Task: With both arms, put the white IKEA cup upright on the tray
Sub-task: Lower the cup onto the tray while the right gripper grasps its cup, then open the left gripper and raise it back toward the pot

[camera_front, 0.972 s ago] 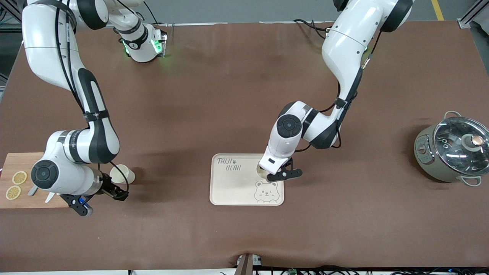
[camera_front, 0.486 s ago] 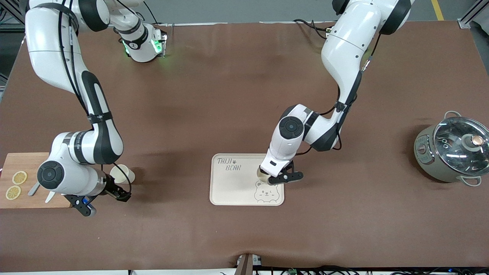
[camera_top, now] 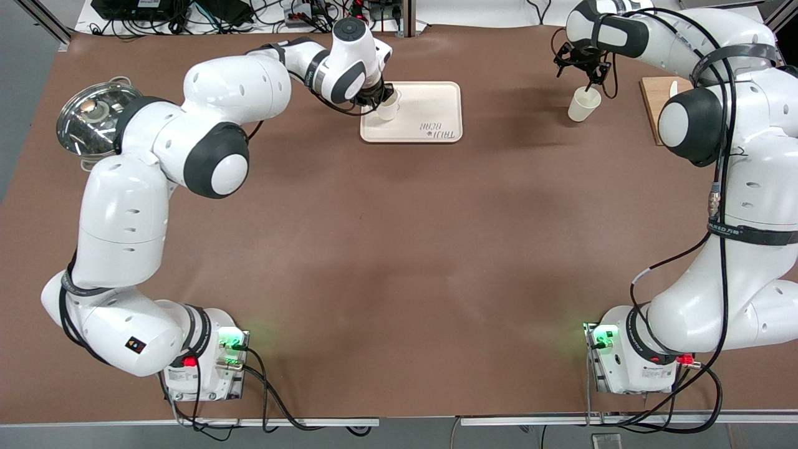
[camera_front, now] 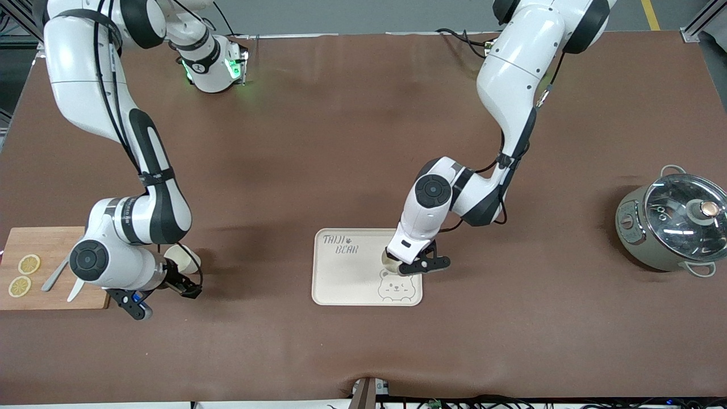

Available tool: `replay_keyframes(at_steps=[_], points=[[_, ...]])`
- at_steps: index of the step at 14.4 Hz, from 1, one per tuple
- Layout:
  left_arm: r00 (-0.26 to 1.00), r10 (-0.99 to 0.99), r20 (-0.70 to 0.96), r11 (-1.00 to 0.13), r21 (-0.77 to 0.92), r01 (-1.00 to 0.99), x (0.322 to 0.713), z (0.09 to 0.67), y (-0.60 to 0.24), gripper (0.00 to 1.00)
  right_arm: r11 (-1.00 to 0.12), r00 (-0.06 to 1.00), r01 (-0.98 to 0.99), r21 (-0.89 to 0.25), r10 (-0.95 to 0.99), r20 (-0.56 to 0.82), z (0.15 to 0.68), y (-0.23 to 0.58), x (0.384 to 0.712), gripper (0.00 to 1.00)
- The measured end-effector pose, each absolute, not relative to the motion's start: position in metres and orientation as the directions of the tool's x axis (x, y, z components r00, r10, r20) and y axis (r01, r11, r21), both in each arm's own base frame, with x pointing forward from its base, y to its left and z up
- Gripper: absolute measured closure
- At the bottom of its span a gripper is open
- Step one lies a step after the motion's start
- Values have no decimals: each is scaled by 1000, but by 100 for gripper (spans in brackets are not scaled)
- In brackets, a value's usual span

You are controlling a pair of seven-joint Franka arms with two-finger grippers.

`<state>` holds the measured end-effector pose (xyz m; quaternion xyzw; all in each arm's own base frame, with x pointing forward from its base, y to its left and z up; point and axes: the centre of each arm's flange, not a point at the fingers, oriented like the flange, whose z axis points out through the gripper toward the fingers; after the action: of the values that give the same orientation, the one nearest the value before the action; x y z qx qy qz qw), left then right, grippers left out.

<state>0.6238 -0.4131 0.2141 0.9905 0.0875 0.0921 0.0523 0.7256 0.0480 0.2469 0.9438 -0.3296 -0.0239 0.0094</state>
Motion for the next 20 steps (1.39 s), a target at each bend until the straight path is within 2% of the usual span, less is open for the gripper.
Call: replay_keyframes(at_steps=[1, 2, 9, 11, 12, 20], points=[[968, 183, 174, -979, 119, 164, 624, 214, -413, 95, -783, 782, -622, 35, -623, -40, 246, 48, 725, 0], [967, 184, 174, -979, 119, 165, 624, 214, -412, 90, -783, 781, -621, 36, -623, -42, 245, 48, 724, 0], [964, 182, 192, -981, 99, 165, 624, 215, -414, 23, -775, 774, -631, 39, -632, -43, 237, 50, 721, 0], [965, 185, 187, -981, 92, 171, 624, 219, -415, 5, -773, 772, -634, 38, -635, -41, 236, 50, 721, 0], [965, 189, 182, -981, 87, 175, 624, 222, -416, 0, -772, 771, -634, 37, -635, -40, 235, 50, 720, 0], [972, 195, 131, -981, 14, 195, 619, 269, -412, 0, -773, 772, -633, 36, -634, -38, 225, 51, 716, 0]])
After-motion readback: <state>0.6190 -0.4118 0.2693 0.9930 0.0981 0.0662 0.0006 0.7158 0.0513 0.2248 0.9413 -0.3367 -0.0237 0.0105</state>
